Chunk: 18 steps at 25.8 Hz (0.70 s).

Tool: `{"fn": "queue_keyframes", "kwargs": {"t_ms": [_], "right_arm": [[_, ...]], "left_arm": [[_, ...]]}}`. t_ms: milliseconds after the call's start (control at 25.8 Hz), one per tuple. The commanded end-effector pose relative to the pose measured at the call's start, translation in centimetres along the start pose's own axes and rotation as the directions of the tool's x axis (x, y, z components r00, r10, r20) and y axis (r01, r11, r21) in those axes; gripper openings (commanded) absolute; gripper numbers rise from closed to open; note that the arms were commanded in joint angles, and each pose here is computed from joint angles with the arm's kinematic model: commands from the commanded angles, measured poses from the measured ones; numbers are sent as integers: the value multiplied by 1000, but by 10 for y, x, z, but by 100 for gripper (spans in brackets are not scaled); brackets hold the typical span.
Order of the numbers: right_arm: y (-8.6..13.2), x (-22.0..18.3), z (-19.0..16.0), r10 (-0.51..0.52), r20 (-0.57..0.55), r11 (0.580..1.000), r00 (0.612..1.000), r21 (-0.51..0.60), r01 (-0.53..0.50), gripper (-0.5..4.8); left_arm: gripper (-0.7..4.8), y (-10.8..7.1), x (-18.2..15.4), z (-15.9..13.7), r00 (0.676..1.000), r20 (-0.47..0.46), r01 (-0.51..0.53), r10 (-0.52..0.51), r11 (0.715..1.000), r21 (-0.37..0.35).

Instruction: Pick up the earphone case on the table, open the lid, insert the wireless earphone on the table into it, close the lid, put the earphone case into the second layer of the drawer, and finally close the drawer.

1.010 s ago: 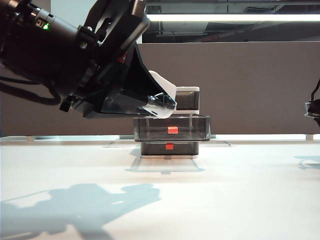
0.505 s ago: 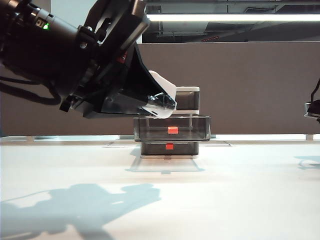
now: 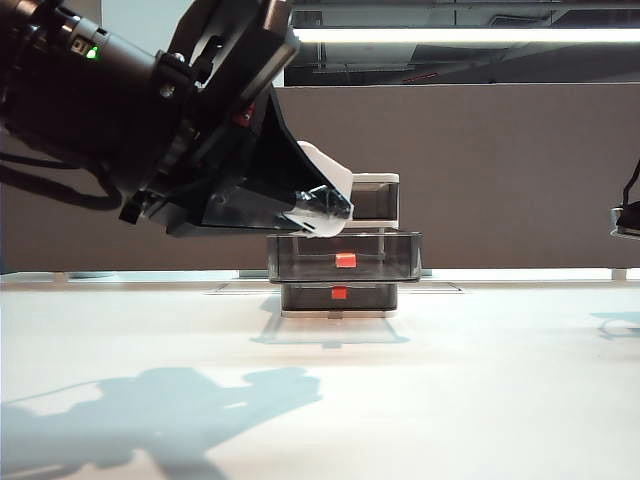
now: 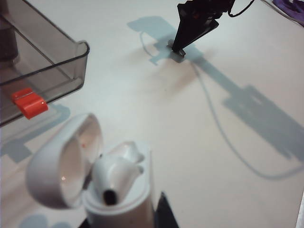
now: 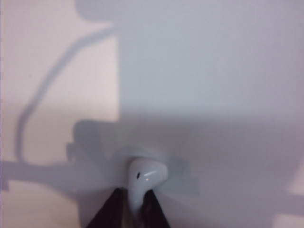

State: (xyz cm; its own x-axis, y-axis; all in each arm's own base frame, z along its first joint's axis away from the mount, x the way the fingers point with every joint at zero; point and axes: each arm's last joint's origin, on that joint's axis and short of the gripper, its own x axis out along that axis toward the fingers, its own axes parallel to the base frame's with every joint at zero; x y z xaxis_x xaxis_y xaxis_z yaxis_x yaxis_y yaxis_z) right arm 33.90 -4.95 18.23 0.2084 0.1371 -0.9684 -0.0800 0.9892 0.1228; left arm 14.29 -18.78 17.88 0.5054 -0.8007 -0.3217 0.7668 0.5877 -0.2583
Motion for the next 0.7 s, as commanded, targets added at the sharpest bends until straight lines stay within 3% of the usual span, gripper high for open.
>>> {"fn": "queue_keyframes", "kwargs": {"t_ms": [39,466,699], "right_arm": [[2,0,-1,7,-6,1000,1000,-1,-7,40],[5,-11,2,0,57,1000,998,-19,1,8],[26,-55,-1,-2,187,997,982,-76,17,-1]], "left_arm": [[48,-2,0,4,1000,25,13,-13,1000,5],[48,-2,0,4,1000,25,13,-13,1000,5],[48,-2,0,4,1000,25,13,-13,1000,5]]}}
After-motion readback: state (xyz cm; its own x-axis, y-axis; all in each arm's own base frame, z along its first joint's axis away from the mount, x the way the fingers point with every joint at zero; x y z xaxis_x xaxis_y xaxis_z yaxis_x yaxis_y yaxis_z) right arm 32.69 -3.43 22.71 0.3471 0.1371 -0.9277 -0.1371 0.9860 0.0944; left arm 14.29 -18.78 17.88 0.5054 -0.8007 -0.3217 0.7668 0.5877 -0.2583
